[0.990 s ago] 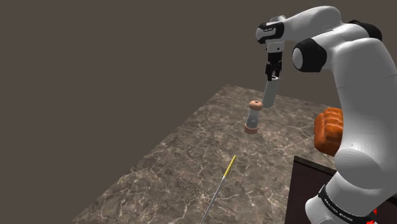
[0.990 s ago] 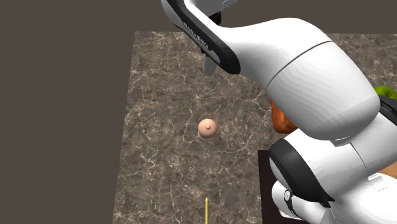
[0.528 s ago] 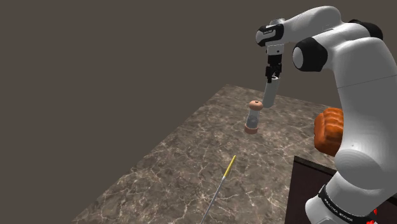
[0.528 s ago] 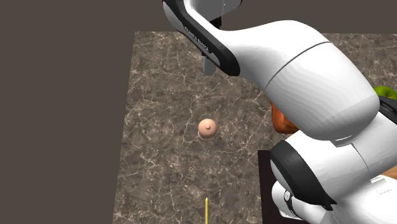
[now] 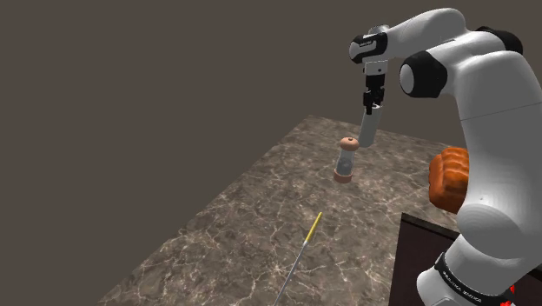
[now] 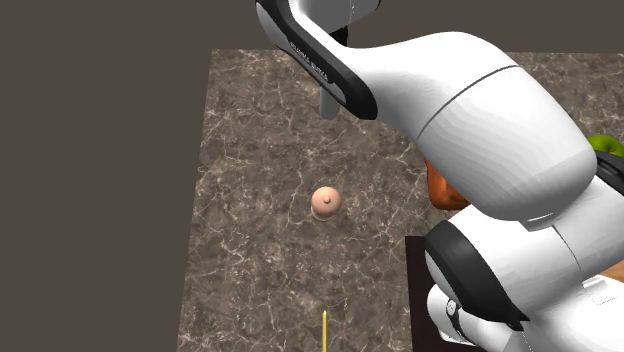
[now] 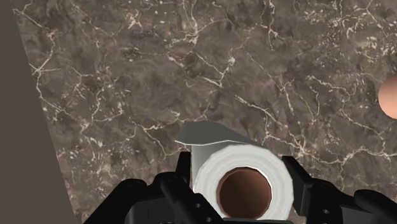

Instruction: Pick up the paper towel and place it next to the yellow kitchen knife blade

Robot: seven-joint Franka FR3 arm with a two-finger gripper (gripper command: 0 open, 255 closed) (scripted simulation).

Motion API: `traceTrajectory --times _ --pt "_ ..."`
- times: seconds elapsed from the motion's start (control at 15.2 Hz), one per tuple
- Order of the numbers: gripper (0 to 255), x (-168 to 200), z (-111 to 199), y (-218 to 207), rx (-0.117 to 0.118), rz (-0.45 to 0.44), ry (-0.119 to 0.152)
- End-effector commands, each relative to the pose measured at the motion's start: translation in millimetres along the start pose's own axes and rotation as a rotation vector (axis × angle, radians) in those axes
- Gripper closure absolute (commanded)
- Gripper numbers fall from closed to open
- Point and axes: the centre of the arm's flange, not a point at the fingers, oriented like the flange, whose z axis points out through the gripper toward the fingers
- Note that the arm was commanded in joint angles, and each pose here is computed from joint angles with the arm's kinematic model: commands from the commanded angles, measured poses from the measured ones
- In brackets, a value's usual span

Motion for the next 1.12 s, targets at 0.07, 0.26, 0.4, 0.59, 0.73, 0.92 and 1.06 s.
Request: traceTrajectory --times 0.07,0.26,0.4,0.59,0.73,0.92,1.06 --pt "255 0.1 0.2 -0.2 0.000 0.000 0.000" --pt "255 -1.0 -4.9 -0.5 0.000 0.000 0.000" --pt "255 -3.3 -15.2 -1.2 0.000 0.000 0.000" --pt "255 -6.7 -30.6 -2.3 0.000 0.000 0.000" --pt "255 -9.0 -40.9 -3.1 0.000 0.000 0.000" --pt "255 -12.4 -56.3 -4.2 0.000 0.000 0.000" --pt "255 -14.7 -66.6 -4.9 0.000 0.000 0.000"
